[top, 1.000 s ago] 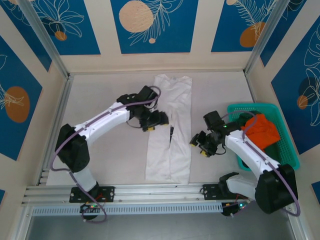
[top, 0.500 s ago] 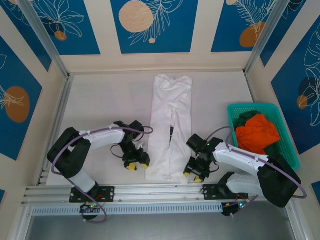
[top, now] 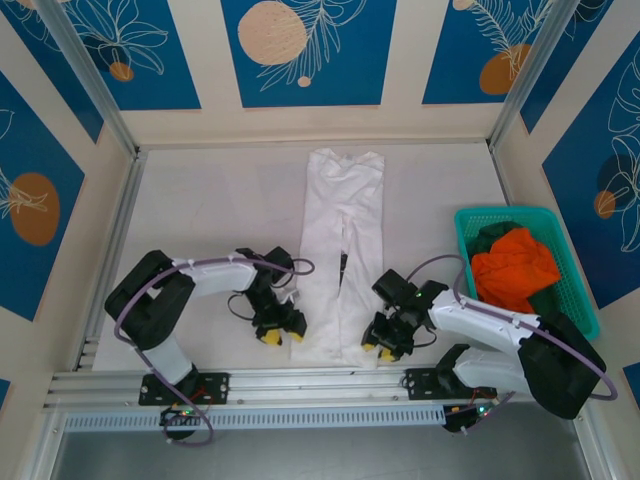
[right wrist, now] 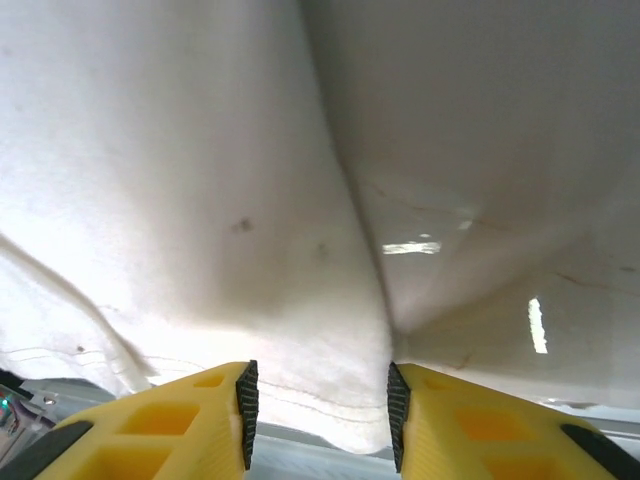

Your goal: Fold and stack the t-shirts

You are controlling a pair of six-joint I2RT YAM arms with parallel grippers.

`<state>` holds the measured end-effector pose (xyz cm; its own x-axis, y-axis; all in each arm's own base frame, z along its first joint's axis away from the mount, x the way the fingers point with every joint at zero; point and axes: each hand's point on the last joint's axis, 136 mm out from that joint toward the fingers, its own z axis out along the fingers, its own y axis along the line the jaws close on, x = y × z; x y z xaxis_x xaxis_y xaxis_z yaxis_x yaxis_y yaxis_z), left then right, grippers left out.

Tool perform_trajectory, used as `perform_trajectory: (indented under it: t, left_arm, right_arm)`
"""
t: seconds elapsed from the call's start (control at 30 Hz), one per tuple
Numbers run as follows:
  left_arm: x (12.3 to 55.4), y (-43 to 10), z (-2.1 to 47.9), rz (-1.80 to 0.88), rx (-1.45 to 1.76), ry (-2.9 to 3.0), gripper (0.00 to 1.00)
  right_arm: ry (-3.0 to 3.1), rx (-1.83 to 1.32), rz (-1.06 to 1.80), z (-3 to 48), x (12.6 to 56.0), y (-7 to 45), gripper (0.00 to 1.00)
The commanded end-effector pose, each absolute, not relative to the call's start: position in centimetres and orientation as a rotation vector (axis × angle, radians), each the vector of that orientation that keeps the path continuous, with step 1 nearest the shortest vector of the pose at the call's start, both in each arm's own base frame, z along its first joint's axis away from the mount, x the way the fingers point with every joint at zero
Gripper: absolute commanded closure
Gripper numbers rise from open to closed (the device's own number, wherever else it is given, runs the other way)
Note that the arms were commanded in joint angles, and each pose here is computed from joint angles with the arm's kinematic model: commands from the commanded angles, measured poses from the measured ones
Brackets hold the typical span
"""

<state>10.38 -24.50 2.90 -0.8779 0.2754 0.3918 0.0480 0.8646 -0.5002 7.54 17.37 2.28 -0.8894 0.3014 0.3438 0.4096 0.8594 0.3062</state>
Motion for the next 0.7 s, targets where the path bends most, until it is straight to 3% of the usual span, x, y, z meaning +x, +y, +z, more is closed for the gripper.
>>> perform_trajectory:
  t: [0.0,0.07,0.13,0.27,0.33,0.43,0.53,0.67]
  left_arm:
    - [9.4,-25.5,2.6,0.697,-0.309,-2.532,0.40]
    - [9.3,-25.6,2.2,0.673,-0.323,-2.533,0.43]
    - [9.4,-25.5,1.6,0.643,-0.320,-2.541,0.53]
    - [9.7,-24.8,0.5,0.564,-0.307,-2.587,0.64]
    - [9.9,-24.6,0.3,0.526,-0.323,-2.615,0.74]
    - [10.4,-24.6,0.2,0.500,-0.334,-2.647,0.79]
    - [10.4,-24.5,0.3,0.495,-0.338,-2.651,0.76]
    - [10.2,-24.7,0.7,0.533,-0.350,-2.645,0.55]
  right_arm:
    - [-2.717,-0.504,-0.559,2.0,7.1,17.9,0.60]
    - [-2.707,-0.494,-0.530,1.7,7.1,18.0,0.64]
    - [-2.701,-0.483,-0.486,1.4,7.0,17.9,0.69]
    - [-2.694,-0.534,-0.356,0.9,6.8,16.3,0.89]
    - [-2.688,-0.559,-0.356,1.0,6.8,16.1,0.92]
    - [-2.695,-0.576,-0.372,1.3,7.0,16.0,0.94]
    - [-2.696,-0.577,-0.373,1.5,7.0,15.8,0.96]
    - [-2.690,-0.558,-0.390,1.8,7.1,15.9,0.92]
